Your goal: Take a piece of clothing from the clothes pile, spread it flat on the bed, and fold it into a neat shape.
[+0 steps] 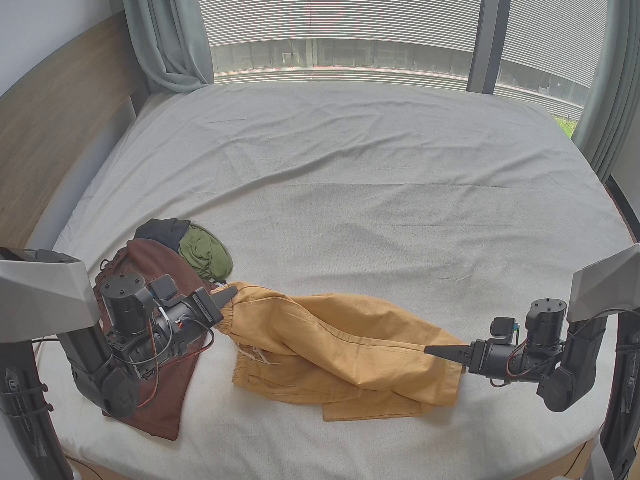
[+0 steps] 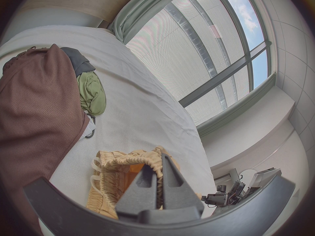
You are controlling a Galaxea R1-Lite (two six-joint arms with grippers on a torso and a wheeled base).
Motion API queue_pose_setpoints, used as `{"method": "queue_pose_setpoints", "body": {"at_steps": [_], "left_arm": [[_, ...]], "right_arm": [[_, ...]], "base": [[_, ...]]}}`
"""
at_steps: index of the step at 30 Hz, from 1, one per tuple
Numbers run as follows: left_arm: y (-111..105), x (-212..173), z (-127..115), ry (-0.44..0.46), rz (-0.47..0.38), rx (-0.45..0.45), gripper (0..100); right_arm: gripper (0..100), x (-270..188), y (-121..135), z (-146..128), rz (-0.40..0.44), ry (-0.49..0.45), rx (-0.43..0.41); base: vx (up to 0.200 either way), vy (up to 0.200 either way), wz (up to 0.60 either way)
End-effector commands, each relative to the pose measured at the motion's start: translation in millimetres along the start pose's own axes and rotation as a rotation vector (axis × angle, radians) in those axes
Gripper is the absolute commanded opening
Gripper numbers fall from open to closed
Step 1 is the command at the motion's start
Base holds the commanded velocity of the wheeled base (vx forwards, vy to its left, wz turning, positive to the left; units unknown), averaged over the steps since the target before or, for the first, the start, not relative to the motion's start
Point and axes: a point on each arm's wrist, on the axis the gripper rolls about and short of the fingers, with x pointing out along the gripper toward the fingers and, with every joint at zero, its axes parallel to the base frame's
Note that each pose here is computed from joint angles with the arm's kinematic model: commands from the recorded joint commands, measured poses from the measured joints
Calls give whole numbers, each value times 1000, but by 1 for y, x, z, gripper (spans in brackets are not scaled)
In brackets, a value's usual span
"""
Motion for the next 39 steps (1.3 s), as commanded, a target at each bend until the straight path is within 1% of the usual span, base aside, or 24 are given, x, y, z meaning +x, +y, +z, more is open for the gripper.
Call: {"method": "queue_pose_setpoints", "body": {"at_steps": [1,10,18,24,29,30,39], "left_arm": [[-1,0,1,-4,-4,1,0],[-2,0,2,-6,-6,0,0],[-2,0,2,-9,-6,1,0],[-3,0,3,-12,-11,1,0],[-8,-3,7,-25,-28,-1,0],[-8,-3,7,-25,-28,-1,0],[-7,-2,6,-23,-24,-3,0]], "right_arm": [[100,4,-1,5,11,-14,0],[100,14,1,8,32,-16,-17],[100,18,-7,3,18,1,6],[100,19,-7,5,21,-5,17],[100,21,-8,8,-3,-37,28],[0,21,-8,8,-5,-40,27],[0,21,-5,10,-4,-51,19]], "base": [[0,0,0],[0,0,0],[0,0,0],[0,0,0],[0,0,0],[0,0,0],[0,0,0]]}}
